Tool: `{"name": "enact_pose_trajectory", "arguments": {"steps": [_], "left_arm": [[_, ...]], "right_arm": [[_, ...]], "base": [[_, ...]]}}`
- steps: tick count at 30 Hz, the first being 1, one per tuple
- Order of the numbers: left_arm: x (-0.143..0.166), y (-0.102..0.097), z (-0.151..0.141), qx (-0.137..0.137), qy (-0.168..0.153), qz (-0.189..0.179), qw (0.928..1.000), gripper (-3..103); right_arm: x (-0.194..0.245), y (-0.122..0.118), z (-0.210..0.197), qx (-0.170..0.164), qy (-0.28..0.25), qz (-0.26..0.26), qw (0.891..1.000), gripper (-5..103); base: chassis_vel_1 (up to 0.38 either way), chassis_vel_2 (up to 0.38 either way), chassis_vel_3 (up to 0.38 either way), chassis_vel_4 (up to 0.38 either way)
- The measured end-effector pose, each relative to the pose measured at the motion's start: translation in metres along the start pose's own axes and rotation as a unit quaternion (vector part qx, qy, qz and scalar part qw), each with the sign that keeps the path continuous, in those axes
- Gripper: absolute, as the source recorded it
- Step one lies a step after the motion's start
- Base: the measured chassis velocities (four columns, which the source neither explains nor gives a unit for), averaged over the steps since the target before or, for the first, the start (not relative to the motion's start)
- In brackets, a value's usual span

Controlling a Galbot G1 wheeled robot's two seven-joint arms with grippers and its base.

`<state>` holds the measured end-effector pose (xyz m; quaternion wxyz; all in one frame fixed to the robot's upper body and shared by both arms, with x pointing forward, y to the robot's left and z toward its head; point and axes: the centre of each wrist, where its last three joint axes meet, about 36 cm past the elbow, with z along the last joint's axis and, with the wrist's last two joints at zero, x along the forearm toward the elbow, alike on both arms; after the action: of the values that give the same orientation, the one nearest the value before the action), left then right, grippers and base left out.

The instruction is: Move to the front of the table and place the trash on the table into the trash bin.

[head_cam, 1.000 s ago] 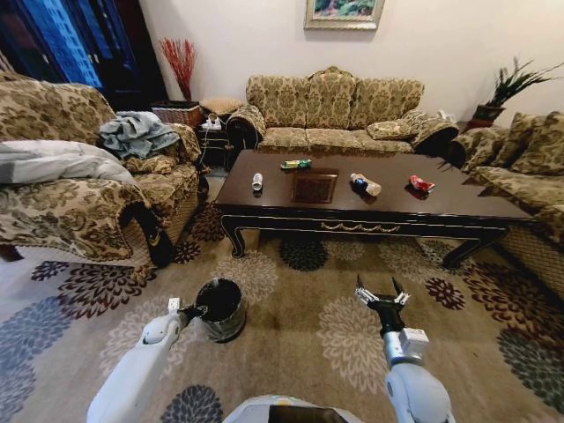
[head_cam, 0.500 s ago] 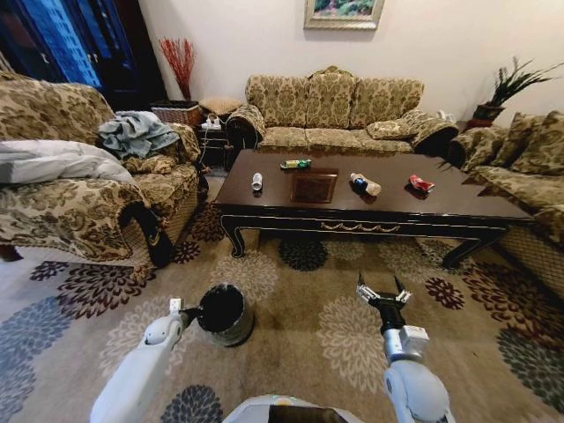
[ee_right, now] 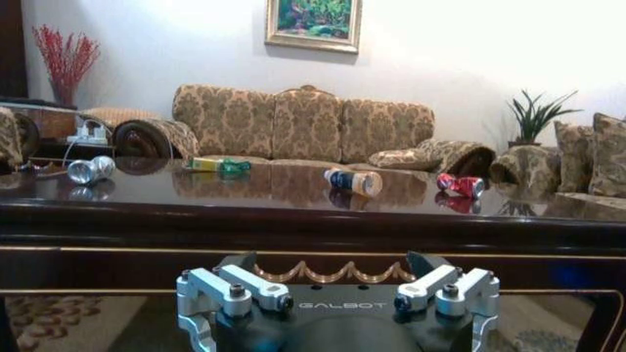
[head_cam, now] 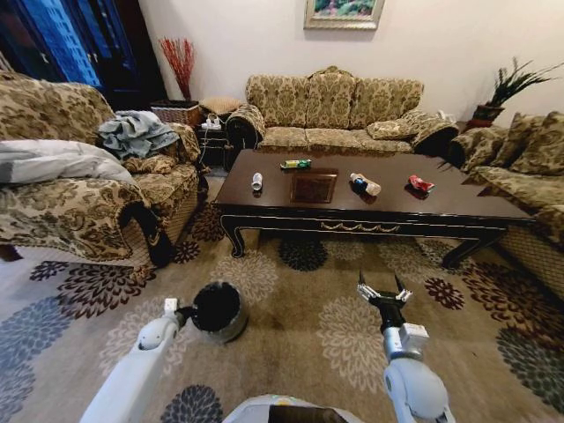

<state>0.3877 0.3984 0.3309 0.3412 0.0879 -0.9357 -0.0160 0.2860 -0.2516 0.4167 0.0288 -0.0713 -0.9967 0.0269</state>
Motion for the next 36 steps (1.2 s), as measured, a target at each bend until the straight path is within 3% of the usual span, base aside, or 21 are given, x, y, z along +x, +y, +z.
{"name": "enact_pose_trajectory", "arguments": {"steps": [2, 4, 5, 8, 14, 18, 26, 36], "left_arm": [[0.011, 0.002, -0.008, 0.004, -0.018, -0.015, 0.9997, 1], [0.048, 0.008, -0.036, 0.01, -0.072, -0.04, 0.9966, 1], [0.048, 0.008, -0.036, 0.01, -0.072, -0.04, 0.9966, 1], [0.095, 0.005, -0.064, 0.004, -0.125, -0.046, 0.9911, 1], [0.137, 0.003, -0.07, -0.014, -0.143, -0.055, 0.9881, 1], [0.161, -0.005, -0.08, -0.034, -0.157, -0.039, 0.9863, 1], [0.223, -0.022, -0.123, -0.061, -0.225, -0.002, 0.9725, 1], [0.254, -0.024, -0.145, -0.088, -0.258, 0.021, 0.9619, 1]], "right_arm": [[0.0, 0.0, -0.001, -0.001, -0.001, 0.0, 1.0, 100], [-0.001, -0.001, -0.002, -0.001, -0.003, -0.003, 1.0, 100], [-0.001, -0.001, -0.002, -0.001, -0.003, -0.003, 1.0, 100], [-0.002, -0.003, -0.008, 0.002, -0.008, -0.01, 1.0, 100], [-0.014, -0.011, -0.028, 0.013, -0.031, -0.022, 0.999, 100], [-0.018, -0.021, -0.043, 0.003, -0.038, -0.024, 0.999, 100], [-0.018, -0.038, -0.057, 0.001, -0.045, -0.024, 0.999, 100], [-0.014, -0.036, -0.06, 0.001, -0.045, -0.023, 0.999, 100]], "base": [[0.0, 0.0, 0.0, 0.0], [0.0, 0.0, 0.0, 0.0], [0.0, 0.0, 0.0, 0.0], [0.0, 0.0, 0.0, 0.0], [0.0, 0.0, 0.0, 0.0], [0.0, 0.0, 0.0, 0.0], [0.0, 0.0, 0.0, 0.0], [-0.058, 0.054, 0.059, -0.057]]}}
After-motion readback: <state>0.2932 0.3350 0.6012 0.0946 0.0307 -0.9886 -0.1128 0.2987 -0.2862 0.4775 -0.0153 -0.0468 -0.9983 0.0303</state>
